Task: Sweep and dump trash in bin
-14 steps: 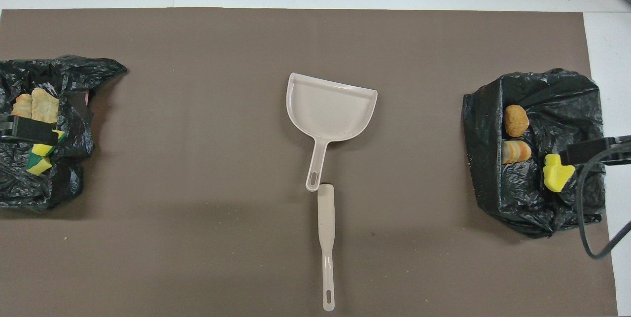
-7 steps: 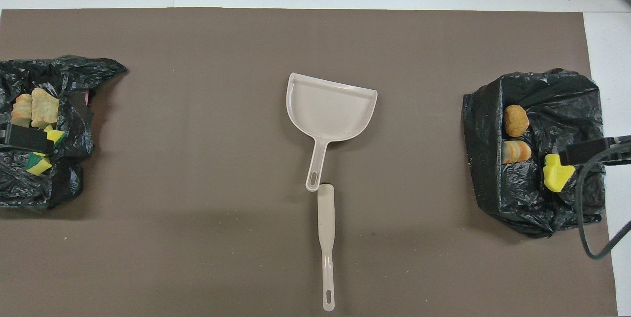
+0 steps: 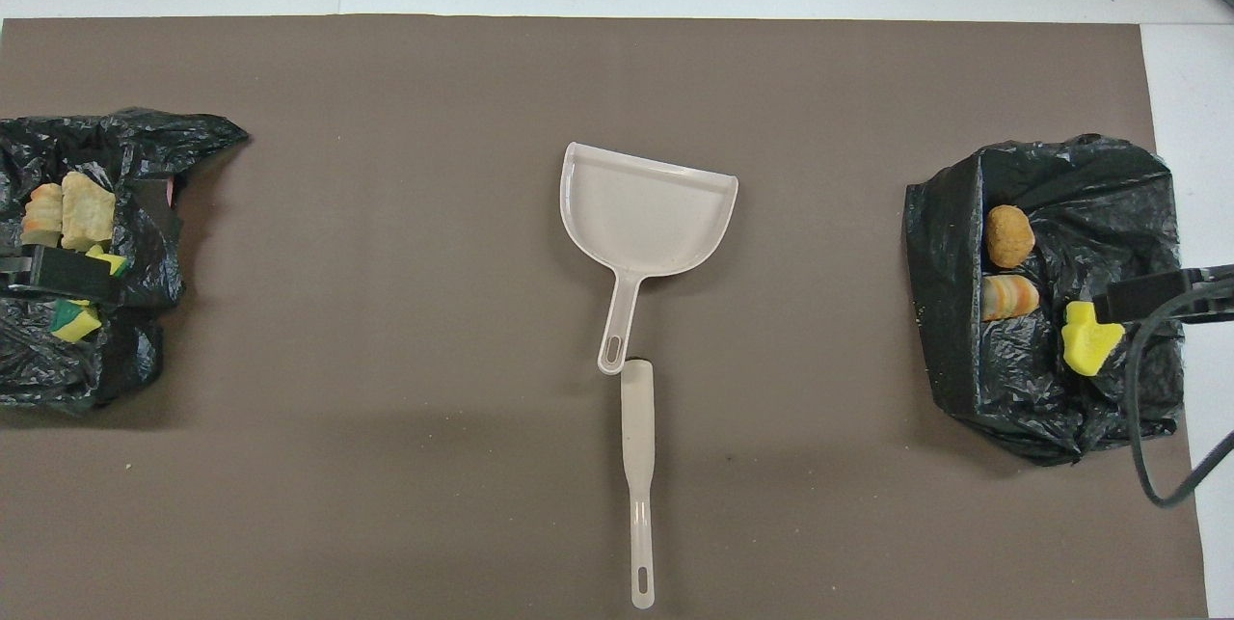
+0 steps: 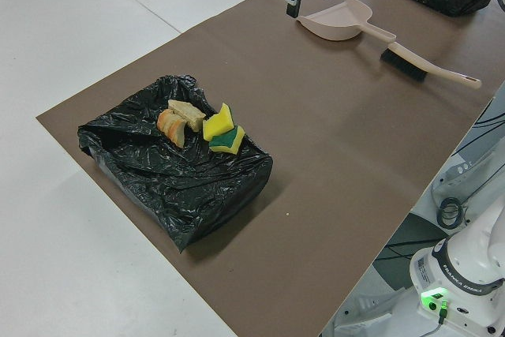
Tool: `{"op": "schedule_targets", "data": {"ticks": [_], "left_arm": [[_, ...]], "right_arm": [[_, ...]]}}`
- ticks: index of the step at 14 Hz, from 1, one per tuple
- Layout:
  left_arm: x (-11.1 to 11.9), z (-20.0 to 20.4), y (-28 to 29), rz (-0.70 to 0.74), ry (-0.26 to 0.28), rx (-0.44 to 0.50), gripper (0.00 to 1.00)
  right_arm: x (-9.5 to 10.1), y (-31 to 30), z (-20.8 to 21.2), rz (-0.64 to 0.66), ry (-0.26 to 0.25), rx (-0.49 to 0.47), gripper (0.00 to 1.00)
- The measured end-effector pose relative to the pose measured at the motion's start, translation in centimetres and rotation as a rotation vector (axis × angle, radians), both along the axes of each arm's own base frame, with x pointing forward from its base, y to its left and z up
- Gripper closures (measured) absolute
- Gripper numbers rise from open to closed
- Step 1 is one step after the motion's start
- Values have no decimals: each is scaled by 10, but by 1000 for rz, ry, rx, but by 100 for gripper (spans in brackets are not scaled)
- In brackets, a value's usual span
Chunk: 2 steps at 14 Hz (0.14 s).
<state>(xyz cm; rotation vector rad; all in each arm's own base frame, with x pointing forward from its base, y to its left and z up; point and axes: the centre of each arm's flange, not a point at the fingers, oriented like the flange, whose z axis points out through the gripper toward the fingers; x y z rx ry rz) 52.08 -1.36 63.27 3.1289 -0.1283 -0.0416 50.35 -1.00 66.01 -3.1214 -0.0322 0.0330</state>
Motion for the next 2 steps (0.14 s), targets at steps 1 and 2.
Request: {"op": "schedule_targets", "data": {"ticks": [1,2], "left_arm": [[0,0,-1,-3,0,0,0],[0,0,-5,-10,1,0,0]], "right_arm": [[0,0,0,0,0,0,0],[0,0,0,0,0,0,0]]}}
